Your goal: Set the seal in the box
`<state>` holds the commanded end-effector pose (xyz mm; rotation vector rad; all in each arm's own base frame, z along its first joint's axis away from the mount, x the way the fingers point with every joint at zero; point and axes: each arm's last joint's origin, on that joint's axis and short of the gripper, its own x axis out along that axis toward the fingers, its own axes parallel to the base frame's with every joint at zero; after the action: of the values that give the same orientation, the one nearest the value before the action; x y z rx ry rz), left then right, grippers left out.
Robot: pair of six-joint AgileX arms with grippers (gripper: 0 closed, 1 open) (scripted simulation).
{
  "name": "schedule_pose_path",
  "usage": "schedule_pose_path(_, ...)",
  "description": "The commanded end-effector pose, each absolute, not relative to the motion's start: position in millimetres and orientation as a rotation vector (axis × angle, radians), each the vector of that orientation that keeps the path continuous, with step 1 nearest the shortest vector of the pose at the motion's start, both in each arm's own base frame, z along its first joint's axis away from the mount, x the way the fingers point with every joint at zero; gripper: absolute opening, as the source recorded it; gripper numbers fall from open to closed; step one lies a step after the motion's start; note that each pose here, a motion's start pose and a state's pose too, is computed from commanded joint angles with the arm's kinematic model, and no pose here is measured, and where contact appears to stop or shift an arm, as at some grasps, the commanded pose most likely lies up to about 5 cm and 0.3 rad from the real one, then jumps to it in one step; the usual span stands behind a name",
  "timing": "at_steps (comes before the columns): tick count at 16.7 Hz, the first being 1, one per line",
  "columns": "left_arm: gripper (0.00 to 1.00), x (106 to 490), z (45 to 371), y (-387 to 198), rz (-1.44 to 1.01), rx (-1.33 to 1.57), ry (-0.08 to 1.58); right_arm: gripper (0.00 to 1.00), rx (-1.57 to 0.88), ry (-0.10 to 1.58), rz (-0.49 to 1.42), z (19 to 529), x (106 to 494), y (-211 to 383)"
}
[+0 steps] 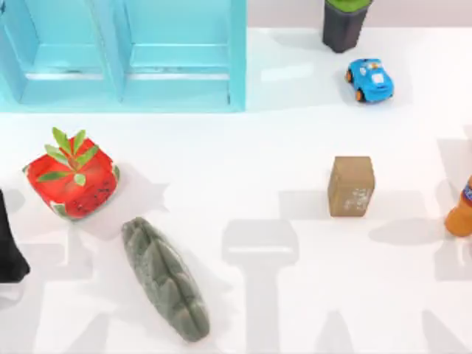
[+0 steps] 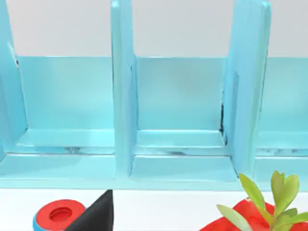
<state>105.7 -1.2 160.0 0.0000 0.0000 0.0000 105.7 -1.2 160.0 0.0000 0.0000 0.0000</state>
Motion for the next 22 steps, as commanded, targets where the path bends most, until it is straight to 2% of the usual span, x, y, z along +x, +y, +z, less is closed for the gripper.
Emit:
schedule_pose_path(4, 1.0, 105.7, 160.0, -1.2, 0.0, 0.0, 0.0, 1.0, 0.003, 0.042, -0.003, 160.3, 106.5, -1.4)
schedule_pose_path(8, 1.0, 105.7, 160.0, -1.2, 0.0, 0.0, 0.0, 1.0, 0.028, 0.24, -0.016, 176.2, 111.6, -1.7)
schedule_pose_path(12, 1.0, 105.7, 160.0, -1.2, 0.0, 0.0, 0.0, 1.0, 0.072, 0.454, -0.023, 224.8, 129.6, 0.3)
schedule_pose_path(17, 1.0, 105.7, 160.0, -1.2, 0.0, 0.0, 0.0, 1.0, 0.141, 0.645, 0.002, 309.4, 182.9, 13.5)
schedule_pose_path(22, 1.0, 105.7, 160.0, -1.2, 0.0, 0.0, 0.0, 1.0, 0.204, 0.808, 0.047, 366.2, 266.9, 48.2)
